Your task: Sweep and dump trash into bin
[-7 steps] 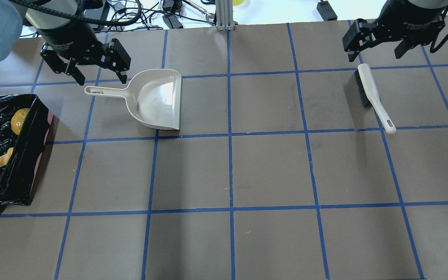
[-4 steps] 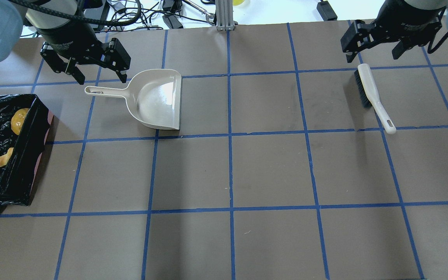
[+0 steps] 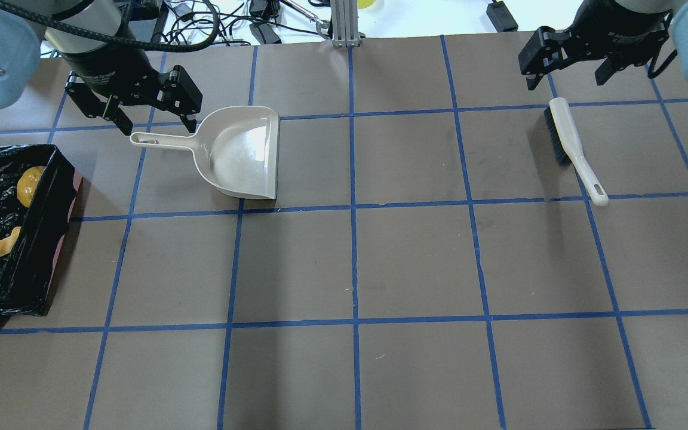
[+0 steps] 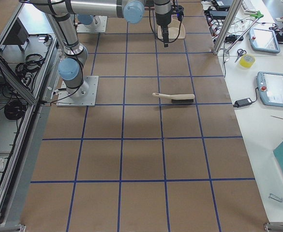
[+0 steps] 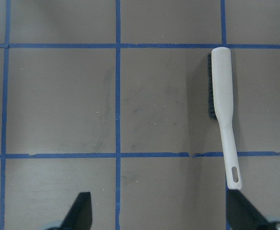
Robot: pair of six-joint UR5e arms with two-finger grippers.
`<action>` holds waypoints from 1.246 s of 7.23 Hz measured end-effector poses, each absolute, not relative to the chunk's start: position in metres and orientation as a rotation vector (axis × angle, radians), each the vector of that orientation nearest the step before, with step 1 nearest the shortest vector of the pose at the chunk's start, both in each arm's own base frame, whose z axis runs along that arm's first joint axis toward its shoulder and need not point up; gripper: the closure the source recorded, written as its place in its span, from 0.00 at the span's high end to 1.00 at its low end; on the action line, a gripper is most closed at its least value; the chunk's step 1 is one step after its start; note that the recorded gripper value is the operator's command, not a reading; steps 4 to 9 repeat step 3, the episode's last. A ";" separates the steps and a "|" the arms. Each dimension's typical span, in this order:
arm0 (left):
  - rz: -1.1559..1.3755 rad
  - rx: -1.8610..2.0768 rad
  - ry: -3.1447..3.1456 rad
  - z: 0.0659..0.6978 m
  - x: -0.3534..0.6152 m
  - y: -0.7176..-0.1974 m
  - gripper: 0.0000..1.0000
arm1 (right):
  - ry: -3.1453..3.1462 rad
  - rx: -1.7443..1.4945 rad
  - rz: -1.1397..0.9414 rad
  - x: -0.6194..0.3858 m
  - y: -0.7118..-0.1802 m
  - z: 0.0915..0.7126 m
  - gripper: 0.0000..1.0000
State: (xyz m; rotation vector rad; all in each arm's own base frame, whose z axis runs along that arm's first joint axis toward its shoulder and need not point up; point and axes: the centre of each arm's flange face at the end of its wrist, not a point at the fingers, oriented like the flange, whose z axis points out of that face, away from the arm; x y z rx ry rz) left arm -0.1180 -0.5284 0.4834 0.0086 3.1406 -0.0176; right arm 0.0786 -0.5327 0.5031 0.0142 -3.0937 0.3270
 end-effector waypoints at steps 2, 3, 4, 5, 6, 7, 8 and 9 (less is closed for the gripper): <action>-0.019 0.012 3.141 0.483 -0.118 -0.528 1.00 | -3.086 0.009 0.338 0.078 -0.536 0.502 1.00; -0.021 0.017 3.140 0.483 -0.118 -0.528 1.00 | -3.082 0.008 0.339 0.077 -0.536 0.502 1.00; -0.021 0.017 3.140 0.483 -0.118 -0.528 1.00 | -3.082 0.008 0.339 0.077 -0.536 0.502 1.00; -0.021 0.017 3.140 0.483 -0.118 -0.528 1.00 | -3.082 0.008 0.339 0.077 -0.536 0.502 1.00; -0.021 0.017 3.140 0.483 -0.118 -0.528 1.00 | -3.082 0.008 0.339 0.077 -0.536 0.502 1.00; -0.021 0.017 3.140 0.483 -0.118 -0.528 1.00 | -3.082 0.008 0.339 0.077 -0.536 0.502 1.00; -0.021 0.017 3.140 0.483 -0.118 -0.528 1.00 | -3.082 0.008 0.339 0.077 -0.536 0.502 1.00; -0.021 0.017 3.140 0.483 -0.118 -0.528 1.00 | -3.082 0.008 0.339 0.077 -0.536 0.502 1.00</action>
